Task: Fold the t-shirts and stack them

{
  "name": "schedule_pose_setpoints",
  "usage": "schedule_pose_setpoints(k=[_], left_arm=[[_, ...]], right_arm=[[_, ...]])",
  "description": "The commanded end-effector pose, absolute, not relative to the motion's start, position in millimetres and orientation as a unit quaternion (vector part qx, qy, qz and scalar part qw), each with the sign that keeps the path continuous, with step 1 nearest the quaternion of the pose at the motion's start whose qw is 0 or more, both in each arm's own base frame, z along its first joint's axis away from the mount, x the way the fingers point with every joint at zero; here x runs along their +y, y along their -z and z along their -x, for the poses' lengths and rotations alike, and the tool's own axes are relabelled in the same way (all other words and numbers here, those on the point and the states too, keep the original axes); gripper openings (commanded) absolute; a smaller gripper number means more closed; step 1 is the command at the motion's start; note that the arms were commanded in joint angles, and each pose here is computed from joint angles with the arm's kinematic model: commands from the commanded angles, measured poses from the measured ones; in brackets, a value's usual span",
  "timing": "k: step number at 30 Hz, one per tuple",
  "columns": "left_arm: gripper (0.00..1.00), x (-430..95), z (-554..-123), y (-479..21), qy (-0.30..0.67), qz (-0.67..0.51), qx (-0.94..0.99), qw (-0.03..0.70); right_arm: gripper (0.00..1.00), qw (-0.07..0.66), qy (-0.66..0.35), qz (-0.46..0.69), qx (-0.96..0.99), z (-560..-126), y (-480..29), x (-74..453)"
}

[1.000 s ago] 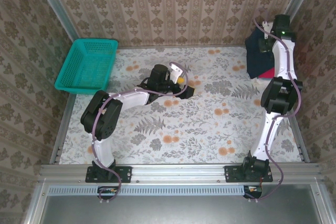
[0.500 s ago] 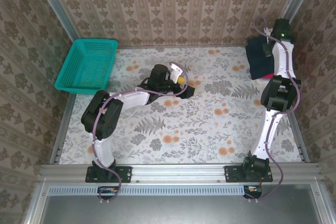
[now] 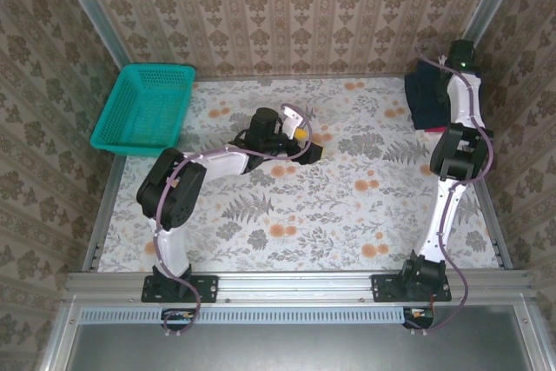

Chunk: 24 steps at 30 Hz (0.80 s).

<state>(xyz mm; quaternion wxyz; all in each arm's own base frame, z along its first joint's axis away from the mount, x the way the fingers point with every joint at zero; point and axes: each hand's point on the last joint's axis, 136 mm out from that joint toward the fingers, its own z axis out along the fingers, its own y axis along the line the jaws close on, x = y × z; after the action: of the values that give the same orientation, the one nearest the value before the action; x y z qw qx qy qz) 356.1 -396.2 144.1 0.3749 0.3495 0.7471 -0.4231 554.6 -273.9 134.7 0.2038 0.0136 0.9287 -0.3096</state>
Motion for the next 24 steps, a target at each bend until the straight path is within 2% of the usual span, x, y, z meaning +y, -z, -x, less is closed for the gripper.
schedule_pose_setpoints(k=[1, 4, 7, 9, 15, 24], left_arm=[[1.0, -402.6, -352.7, -147.9, 0.436, -0.353, 0.738, 0.374], [1.0, -403.7, -353.0, -146.6, 0.439, -0.353, 0.738, 0.371], [1.0, -406.0, -353.8, -147.8, 0.446, -0.35, 0.736, 0.371], [1.0, -406.8, -353.8, -147.6, 0.449, -0.349, 0.735, 0.37], [1.0, -404.8, -352.5, -146.8, 0.446, -0.348, 0.737, 0.37], [1.0, -406.2, -353.3, -149.3, 0.45, -0.349, 0.734, 0.369]], right_arm=[[0.86, 0.186, 0.312, -0.038, 0.931, -537.5, -140.8, -273.8], [0.79, 0.221, 0.282, -0.042, 0.933, -540.3, -156.0, -262.0], [0.81, 0.223, 0.262, -0.036, 0.938, -543.5, -148.1, -255.5], [0.84, 0.21, 0.257, -0.035, 0.943, -542.3, -136.3, -254.5], [0.85, 0.173, 0.213, -0.036, 0.961, -539.4, -89.6, -247.2], [0.83, 0.089, 0.077, -0.03, 0.993, -518.8, -27.5, -205.8]])
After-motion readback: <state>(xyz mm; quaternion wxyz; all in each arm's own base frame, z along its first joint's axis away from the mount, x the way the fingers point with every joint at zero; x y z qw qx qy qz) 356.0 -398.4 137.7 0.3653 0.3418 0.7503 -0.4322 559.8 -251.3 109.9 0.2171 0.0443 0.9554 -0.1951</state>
